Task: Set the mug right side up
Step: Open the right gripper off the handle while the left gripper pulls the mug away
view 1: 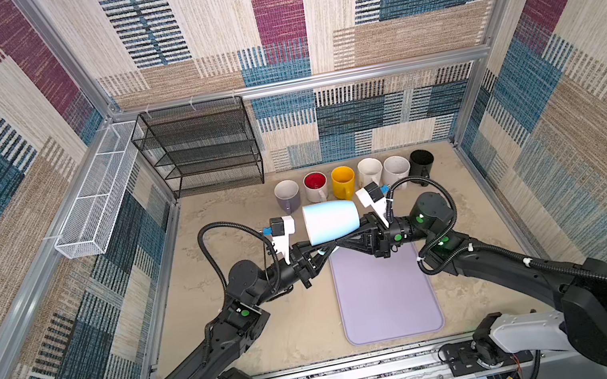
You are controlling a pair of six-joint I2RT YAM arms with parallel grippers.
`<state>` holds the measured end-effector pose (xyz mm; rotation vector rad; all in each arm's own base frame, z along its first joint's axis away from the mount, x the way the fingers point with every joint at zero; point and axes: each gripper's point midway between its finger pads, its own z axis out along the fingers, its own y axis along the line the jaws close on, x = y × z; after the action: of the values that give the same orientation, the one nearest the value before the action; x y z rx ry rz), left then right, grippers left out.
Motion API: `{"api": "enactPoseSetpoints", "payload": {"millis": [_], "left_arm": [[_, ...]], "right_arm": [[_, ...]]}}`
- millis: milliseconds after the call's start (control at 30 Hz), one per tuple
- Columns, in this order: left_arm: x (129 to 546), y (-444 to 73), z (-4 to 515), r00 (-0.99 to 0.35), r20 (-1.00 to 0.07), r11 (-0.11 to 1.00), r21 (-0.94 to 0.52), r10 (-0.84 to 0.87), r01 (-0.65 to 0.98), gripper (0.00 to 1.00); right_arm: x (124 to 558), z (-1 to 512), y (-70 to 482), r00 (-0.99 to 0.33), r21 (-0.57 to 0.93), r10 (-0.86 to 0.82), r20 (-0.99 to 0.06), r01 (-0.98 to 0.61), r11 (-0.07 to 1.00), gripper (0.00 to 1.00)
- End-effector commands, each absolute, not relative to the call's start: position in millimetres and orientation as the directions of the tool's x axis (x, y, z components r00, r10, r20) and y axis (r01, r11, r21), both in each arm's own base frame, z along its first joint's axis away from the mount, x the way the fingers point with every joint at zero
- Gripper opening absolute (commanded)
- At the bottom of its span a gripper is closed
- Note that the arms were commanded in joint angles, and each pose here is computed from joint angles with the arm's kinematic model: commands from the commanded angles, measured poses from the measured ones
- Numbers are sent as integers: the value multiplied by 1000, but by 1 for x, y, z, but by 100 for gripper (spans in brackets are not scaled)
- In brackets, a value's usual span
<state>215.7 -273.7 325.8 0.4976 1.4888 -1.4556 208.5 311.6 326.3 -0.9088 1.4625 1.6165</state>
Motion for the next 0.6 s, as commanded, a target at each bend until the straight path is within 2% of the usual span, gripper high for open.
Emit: {"api": "enactPoseSetpoints", "payload": {"millis": [0,67,133,400,567], "left_arm": [[228,-265,343,-399,-828,262,-518,-395,814,0],[231,-264,340,-405,-824,278,-528,-395,802,0],[233,-263,339,-407,-822,289,-533,-398,795,0],[242,-259,328,-428,-826,373,-553,-368,745,0],[248,-253,322,-452,-833,462,-553,-319,693,0]], "right_arm": [[205,327,311,-418,415,62,-907,-908,-52,26],[206,329,310,-409,407,68,-910,-913,-34,36],[207,328,309,-404,404,66,-912,-915,-19,40],[208,317,302,-412,414,45,-910,-909,53,48],[216,301,295,-448,448,37,-893,-880,156,53]]}}
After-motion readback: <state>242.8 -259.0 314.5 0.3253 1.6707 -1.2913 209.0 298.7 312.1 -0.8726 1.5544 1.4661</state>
